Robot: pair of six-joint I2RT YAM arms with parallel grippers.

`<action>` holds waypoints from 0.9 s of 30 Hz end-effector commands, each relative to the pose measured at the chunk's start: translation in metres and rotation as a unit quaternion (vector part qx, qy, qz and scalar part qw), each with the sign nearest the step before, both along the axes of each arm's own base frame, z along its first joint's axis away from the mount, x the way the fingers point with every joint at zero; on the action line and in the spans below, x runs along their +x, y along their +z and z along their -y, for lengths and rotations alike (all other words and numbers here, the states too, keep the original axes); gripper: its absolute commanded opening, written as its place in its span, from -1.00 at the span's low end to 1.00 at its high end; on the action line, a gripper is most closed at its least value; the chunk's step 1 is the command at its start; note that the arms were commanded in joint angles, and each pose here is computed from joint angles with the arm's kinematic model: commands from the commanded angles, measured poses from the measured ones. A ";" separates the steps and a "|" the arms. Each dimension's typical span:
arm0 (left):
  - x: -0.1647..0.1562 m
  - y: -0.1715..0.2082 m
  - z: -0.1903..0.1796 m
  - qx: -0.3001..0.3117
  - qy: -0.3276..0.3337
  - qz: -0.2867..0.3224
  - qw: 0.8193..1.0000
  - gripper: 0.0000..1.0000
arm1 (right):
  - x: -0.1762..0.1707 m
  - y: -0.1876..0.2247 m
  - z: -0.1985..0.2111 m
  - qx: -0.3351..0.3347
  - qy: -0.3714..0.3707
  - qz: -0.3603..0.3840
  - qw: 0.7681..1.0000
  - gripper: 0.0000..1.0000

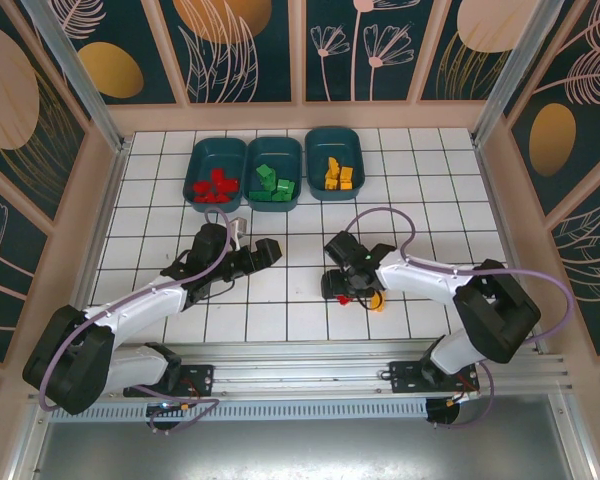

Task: Sort the legos into containers by color

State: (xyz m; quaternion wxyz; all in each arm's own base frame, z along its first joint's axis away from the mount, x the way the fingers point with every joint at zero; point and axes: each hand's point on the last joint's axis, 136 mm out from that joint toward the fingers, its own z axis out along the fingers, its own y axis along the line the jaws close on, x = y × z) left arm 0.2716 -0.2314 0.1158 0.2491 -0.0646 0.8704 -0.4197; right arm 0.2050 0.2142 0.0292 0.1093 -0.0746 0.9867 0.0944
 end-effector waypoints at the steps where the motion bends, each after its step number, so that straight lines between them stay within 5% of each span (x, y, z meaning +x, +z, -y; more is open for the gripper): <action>1: 0.004 0.012 0.005 -0.009 -0.006 0.017 1.000 0.92 | -0.004 -0.010 0.013 -0.054 0.015 -0.002 0.998 0.41; 7: 0.001 0.010 0.001 -0.008 0.000 0.017 1.000 0.92 | -0.003 -0.012 0.011 -0.068 0.019 0.004 0.997 0.25; 16: 0.005 0.017 -0.016 0.015 0.042 0.029 0.999 0.95 | 0.015 0.000 -0.005 -0.051 0.021 0.041 0.998 -0.37; 27: 0.024 0.005 -0.105 0.024 0.216 -0.021 0.976 0.97 | 0.081 0.061 -0.081 0.019 0.054 0.140 0.988 -0.41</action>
